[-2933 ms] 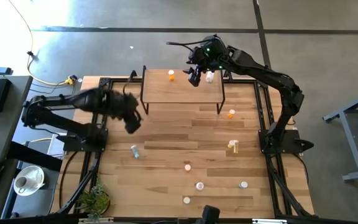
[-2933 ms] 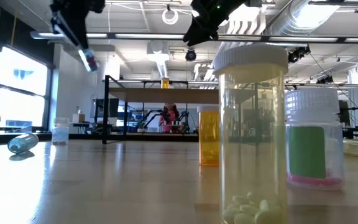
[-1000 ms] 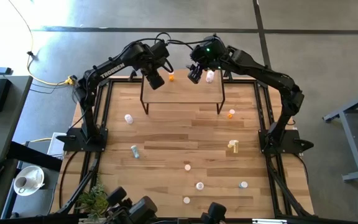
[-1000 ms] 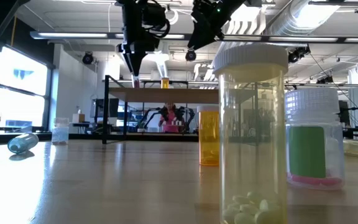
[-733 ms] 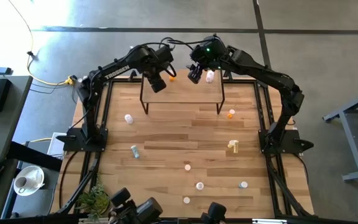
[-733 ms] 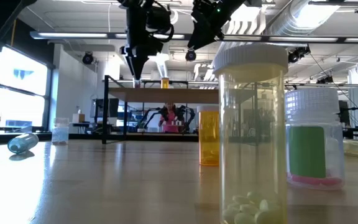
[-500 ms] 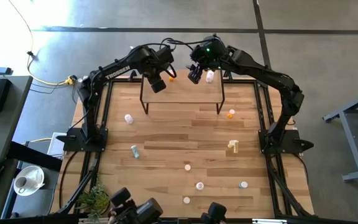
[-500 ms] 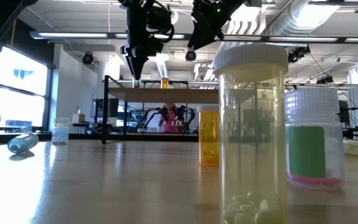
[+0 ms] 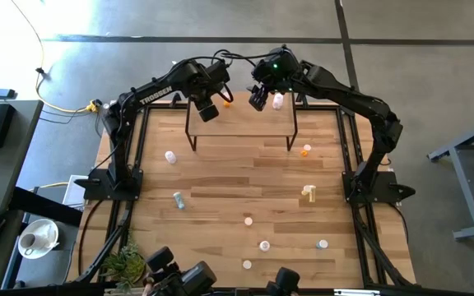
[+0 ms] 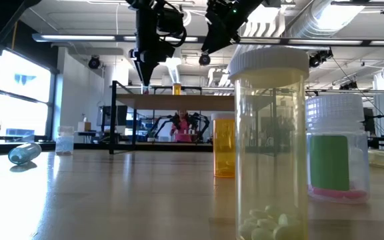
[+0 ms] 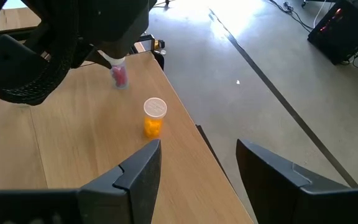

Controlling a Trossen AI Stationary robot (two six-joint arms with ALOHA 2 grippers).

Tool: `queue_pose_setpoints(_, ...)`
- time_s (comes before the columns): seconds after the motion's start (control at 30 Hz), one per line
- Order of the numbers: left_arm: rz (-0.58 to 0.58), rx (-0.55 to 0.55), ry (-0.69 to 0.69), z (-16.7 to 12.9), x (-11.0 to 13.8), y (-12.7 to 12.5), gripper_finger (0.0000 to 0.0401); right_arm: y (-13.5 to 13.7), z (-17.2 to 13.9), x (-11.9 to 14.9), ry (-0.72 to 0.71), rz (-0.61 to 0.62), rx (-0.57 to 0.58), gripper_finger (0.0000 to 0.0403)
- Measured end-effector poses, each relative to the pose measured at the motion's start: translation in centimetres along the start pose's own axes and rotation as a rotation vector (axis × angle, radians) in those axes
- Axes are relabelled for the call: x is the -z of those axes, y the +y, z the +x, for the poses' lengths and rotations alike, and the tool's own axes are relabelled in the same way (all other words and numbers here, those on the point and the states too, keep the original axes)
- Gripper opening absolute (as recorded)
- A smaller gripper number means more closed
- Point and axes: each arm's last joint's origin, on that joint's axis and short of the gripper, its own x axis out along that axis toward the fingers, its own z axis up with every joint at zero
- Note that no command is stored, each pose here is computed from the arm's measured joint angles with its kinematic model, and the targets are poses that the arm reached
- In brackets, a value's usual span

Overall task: Pick and place medicine bottles onto shelf by color
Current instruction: Put the top left blue pill bottle on the shelf, then put the top left yellow pill bottle on the shelf

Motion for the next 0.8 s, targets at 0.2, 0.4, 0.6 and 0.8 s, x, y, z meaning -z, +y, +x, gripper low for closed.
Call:
queue_pose_setpoints(0.2, -0.001, 0.001, -0.002, 0.00, -0.02, 0.00, 0.0111, 0.00, 0.00, 0.00, 0.000, 0.000, 0.000, 0.0200)
queue_pose_setpoints(0.4, -0.005, 0.002, -0.013, 0.07, -0.16, -0.02, 0.0141, 0.00, 0.00, 0.00, 0.000, 0.000, 0.000, 0.0200)
queue_pose_setpoints(0.6, -0.008, -0.001, -0.021, 0.12, -0.28, -0.02, 0.0168, 0.00, 0.00, 0.00, 0.000, 0.000, 0.000, 0.0200)
queue_pose_setpoints(0.8, -0.010, -0.008, -0.025, -0.10, -0.29, 0.09, 0.0177, 0.00, 0.00, 0.00, 0.000, -0.001, 0.000, 0.0200)
